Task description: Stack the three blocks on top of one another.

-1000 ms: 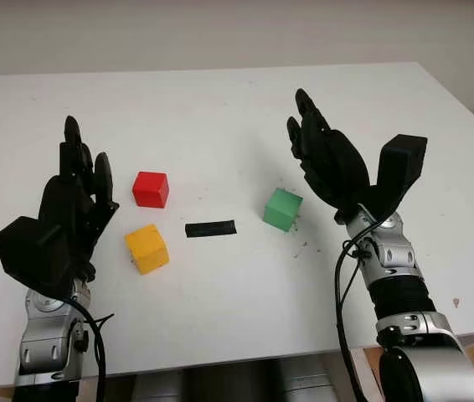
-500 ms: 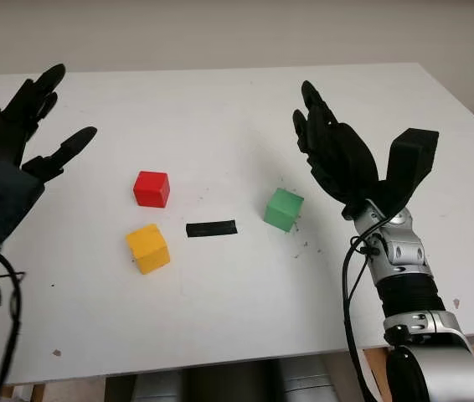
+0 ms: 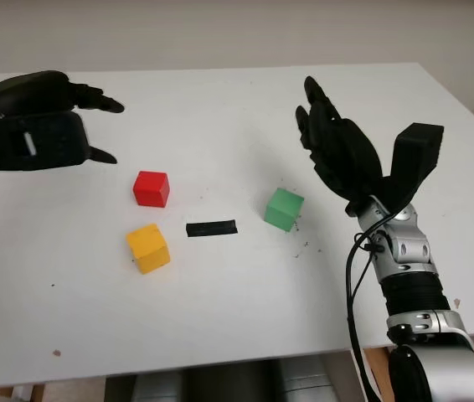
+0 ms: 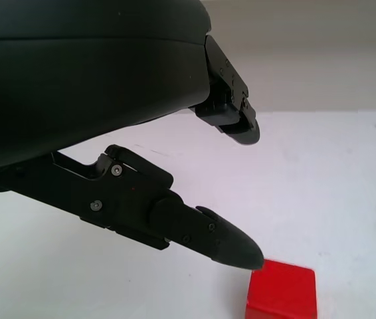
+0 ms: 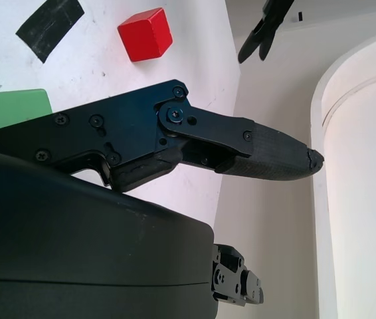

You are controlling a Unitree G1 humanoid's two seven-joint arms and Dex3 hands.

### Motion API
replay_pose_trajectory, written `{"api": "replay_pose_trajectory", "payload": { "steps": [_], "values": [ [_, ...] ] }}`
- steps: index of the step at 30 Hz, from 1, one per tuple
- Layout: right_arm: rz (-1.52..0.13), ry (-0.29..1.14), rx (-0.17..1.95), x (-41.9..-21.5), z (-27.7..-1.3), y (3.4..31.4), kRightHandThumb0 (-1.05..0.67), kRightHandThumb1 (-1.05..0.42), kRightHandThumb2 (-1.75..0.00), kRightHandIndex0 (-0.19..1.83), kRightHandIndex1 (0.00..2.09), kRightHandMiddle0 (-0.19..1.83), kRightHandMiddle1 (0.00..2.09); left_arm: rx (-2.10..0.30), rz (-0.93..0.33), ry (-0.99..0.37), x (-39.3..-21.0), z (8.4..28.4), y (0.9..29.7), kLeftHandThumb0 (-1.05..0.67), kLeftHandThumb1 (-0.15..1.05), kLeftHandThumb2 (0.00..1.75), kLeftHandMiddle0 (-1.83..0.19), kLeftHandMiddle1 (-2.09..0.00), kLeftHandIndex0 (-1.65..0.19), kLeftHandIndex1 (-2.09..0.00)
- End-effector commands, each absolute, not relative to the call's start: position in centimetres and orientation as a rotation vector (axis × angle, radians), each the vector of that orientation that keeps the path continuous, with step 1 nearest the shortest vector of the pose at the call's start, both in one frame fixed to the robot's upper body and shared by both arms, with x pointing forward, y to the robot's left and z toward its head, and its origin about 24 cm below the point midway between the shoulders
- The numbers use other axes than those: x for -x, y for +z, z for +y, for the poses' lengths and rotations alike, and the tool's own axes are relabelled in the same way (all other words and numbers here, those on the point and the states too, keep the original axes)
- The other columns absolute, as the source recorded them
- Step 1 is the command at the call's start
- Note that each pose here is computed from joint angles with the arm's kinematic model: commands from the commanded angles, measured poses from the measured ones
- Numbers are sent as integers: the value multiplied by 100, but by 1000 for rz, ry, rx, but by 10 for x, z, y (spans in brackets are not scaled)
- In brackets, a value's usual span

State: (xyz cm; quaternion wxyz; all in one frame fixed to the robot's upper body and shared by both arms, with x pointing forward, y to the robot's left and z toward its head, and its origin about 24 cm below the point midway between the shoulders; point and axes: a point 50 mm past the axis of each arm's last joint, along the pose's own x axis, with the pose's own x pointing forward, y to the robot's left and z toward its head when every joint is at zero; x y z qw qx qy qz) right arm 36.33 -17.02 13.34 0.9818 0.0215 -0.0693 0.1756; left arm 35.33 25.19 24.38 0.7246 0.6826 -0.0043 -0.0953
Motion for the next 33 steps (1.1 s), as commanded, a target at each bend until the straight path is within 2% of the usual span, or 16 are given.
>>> {"api": "replay_pose_trajectory", "payload": {
  "steps": [1, 8, 17, 29, 33],
  "values": [
    [-168, 343, -32, -364, -174, 143, -79, -105, -68, -19, 0, -19, 0, -1526, -22, -211, -360, 244, 247, -65, 89, 5, -9, -5, -38, -13],
    [-168, 341, -26, -364, -173, 143, -78, -105, -70, -19, 0, -19, 0, -1547, 18, -268, -373, 231, 236, -71, 88, 5, -6, -5, -39, -12],
    [-166, 344, -34, -363, -171, 143, -79, -105, -70, -19, 0, -19, 0, -1647, 69, -383, -374, 222, 238, -83, 91, 6, -1, -4, -35, -9],
    [-164, 342, -44, -364, -170, 141, -80, -105, -68, -19, 0, -19, 0, -1686, 114, -417, -366, 221, 235, -78, 87, 5, 4, -4, -36, -9],
    [-167, 345, -46, -364, -170, 140, -79, -105, -68, -19, 0, -19, 0, -1701, 92, -399, -365, 222, 230, -77, 87, 5, 4, -5, -36, -9]
  ]
}}
